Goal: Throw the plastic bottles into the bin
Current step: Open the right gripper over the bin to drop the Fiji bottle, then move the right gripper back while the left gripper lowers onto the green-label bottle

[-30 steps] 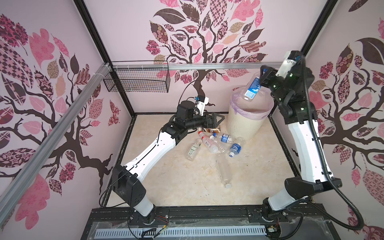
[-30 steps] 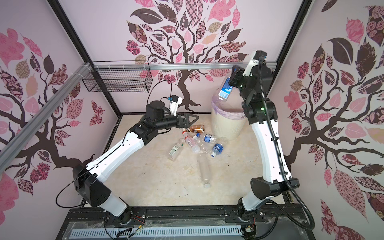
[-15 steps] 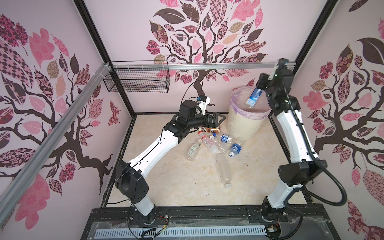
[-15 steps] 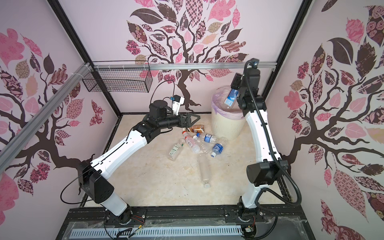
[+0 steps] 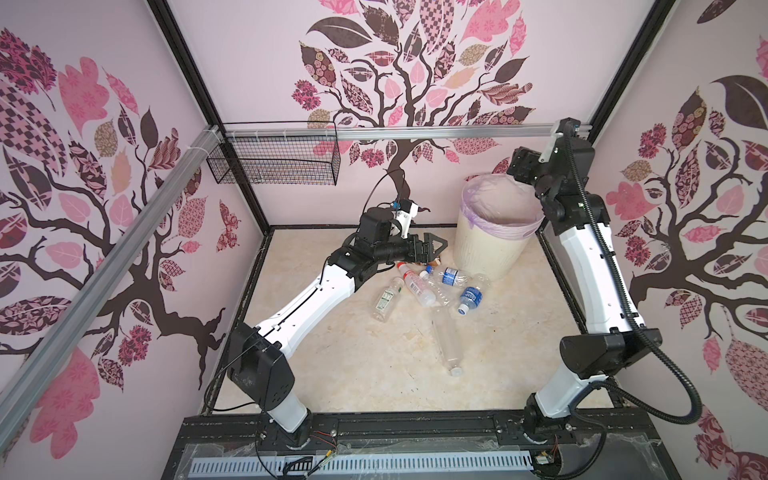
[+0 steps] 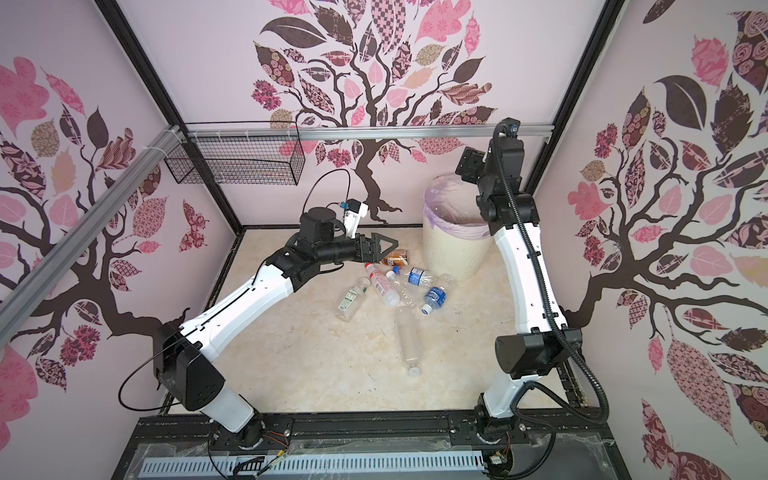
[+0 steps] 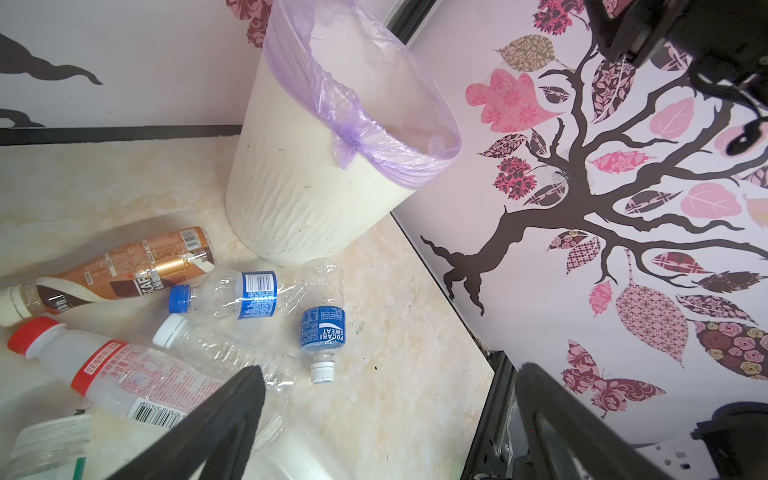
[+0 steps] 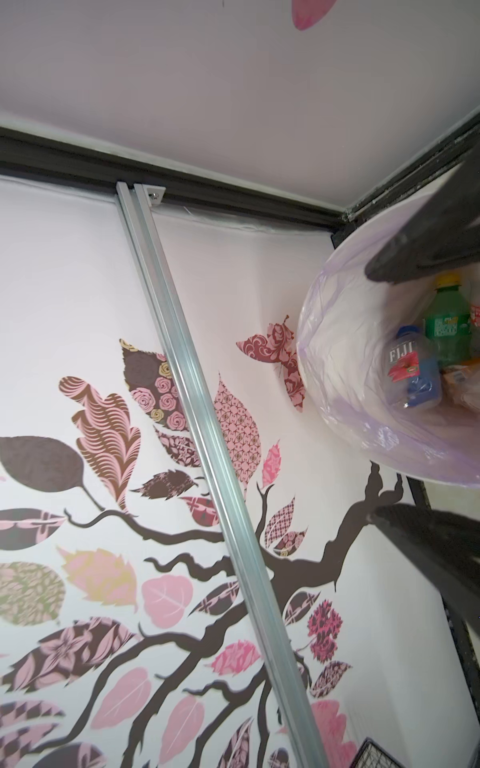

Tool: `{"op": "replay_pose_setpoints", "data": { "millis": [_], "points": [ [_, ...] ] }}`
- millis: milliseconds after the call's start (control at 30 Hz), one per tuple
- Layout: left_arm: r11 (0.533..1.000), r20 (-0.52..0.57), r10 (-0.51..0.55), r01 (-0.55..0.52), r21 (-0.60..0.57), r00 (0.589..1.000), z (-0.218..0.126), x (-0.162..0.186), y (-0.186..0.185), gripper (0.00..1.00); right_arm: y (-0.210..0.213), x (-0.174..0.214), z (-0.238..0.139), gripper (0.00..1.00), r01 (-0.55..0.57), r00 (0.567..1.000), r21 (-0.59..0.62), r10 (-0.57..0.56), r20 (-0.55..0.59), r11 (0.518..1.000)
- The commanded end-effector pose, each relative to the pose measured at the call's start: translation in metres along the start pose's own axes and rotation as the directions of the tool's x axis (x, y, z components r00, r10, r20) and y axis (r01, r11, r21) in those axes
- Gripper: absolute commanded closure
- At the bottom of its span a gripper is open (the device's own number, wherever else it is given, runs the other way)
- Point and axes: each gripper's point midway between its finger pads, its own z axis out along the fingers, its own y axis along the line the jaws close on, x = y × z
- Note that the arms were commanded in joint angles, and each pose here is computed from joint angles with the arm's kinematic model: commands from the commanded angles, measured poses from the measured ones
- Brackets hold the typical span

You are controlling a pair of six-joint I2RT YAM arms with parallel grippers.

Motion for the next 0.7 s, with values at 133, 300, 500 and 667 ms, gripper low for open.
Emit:
{"op": "replay_pose_setpoints", "data": {
  "millis": [133,300,500,667],
  "points": [
    [0.989,-0.039,-0.098,0.093,-0.114,0.994,-0.016,0.013,0.034,0.02,0.008,-0.001,-0.022,0.01,-0.058,0.998,-0.068,0.057,-0.004,0.996],
    [0.931,-0.112,-0.241,0.197,-0.306,0.964,-0.03,0.044,0.099,0.02,0.021,0.027,-0.029,0.01,-0.099,0.993,-0.142,0.089,-0.073,0.985],
    [0.847,-0.26,-0.308,0.139,-0.512,0.915,-0.048,0.099,0.148,0.02,0.069,0.089,-0.044,0.0,-0.046,0.988,-0.215,0.013,-0.153,0.976],
    [0.799,-0.328,-0.355,0.102,-0.593,0.876,-0.059,0.141,0.173,0.02,0.099,0.147,-0.05,0.0,-0.007,0.966,-0.273,-0.064,-0.25,0.962]
  ]
}}
